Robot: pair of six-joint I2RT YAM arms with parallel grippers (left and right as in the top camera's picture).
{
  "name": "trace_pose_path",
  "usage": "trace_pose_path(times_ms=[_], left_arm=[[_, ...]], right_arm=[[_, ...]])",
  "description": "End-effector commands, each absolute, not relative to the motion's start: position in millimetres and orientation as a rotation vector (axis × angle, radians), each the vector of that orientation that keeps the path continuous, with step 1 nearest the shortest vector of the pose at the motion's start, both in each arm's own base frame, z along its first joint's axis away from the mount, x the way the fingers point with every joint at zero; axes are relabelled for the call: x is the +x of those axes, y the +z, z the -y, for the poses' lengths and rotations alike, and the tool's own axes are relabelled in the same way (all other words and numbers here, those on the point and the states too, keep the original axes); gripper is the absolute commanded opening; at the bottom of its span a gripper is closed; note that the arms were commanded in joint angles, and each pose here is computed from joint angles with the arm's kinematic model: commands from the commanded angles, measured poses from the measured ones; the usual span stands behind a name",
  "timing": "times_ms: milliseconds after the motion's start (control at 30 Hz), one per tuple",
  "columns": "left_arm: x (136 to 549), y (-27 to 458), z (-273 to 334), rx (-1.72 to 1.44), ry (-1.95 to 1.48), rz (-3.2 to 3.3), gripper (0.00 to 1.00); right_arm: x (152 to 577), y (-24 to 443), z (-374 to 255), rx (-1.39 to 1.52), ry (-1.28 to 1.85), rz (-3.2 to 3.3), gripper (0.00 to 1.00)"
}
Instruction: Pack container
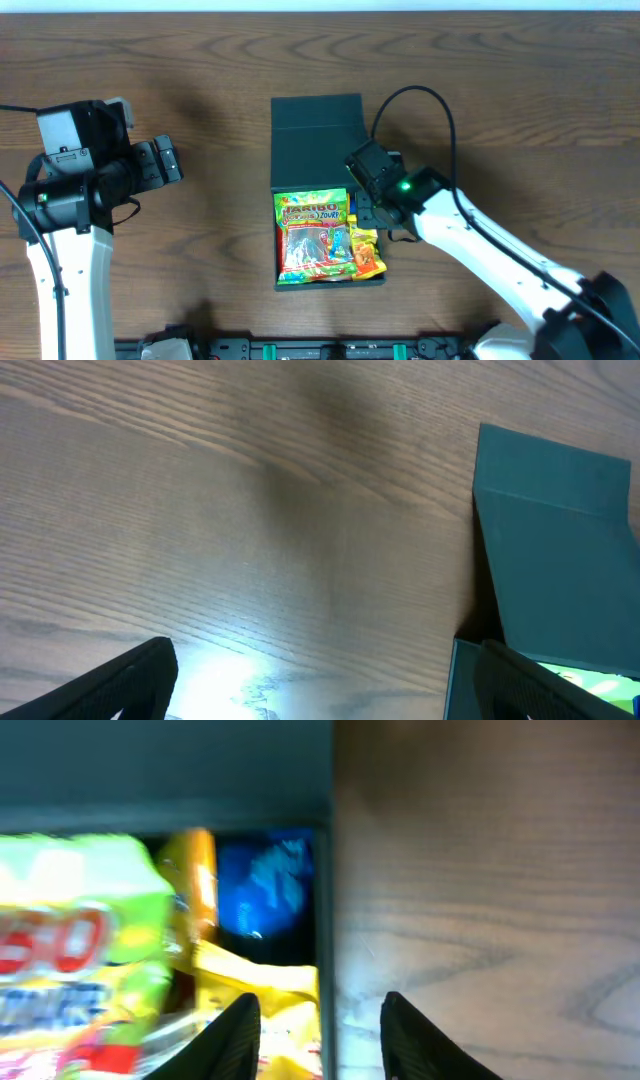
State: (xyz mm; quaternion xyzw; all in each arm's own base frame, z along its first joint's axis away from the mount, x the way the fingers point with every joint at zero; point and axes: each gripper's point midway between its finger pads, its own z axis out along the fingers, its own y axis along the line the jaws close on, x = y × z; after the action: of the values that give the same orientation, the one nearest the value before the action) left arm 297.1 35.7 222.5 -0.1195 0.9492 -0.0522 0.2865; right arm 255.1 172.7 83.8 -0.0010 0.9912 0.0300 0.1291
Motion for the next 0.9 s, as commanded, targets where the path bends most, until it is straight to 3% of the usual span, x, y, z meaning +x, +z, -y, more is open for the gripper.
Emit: trace_pose_path(times_ms=[0,67,133,200,233,400,600,867], left_arm=[[295.9,226.7,-35.7,-0.305,-0.137,-2.527,0.95],[295.9,226.7,-35.7,-0.305,-0.137,-2.527,0.95],[295.9,226.7,-35.7,-0.305,-0.137,-2.527,0.95],[295.9,226.7,-35.7,-0.305,-0.137,-2.527,0.95],[295.9,226.7,-35.7,-0.305,-0.137,-2.527,0.95],[295.9,226.7,-35.7,-0.305,-0.137,-2.527,0.95],[295.9,226.7,-35.7,-0.305,-0.137,-2.527,0.95],[295.9,226.7,-35.7,-0.306,-0.137,-2.527,0.95]], right_arm=[[270.1,121.8,-177.2,-0.027,0.151,-2.743,0.44],[284.4,151.5,-173.0,0.000,0.174,-2.644,0.42],[296.5,179.6,-170.4,-0.020,0.235,-2.577,0.27],[308.3,203.2,-160.8,0.017,0.297,-2.541,0.06],[313.6,211.6,-154.4,0.050,0.329,-2.536,0.02],[333.6,225.2,-116.5,0.232,0.645,-2.549,0.01],[339.0,163.2,-98.4,0.389,0.973,-2.717,0.01],[348.4,109.6,-139.3,0.251,1.531,-2.728,0.02]])
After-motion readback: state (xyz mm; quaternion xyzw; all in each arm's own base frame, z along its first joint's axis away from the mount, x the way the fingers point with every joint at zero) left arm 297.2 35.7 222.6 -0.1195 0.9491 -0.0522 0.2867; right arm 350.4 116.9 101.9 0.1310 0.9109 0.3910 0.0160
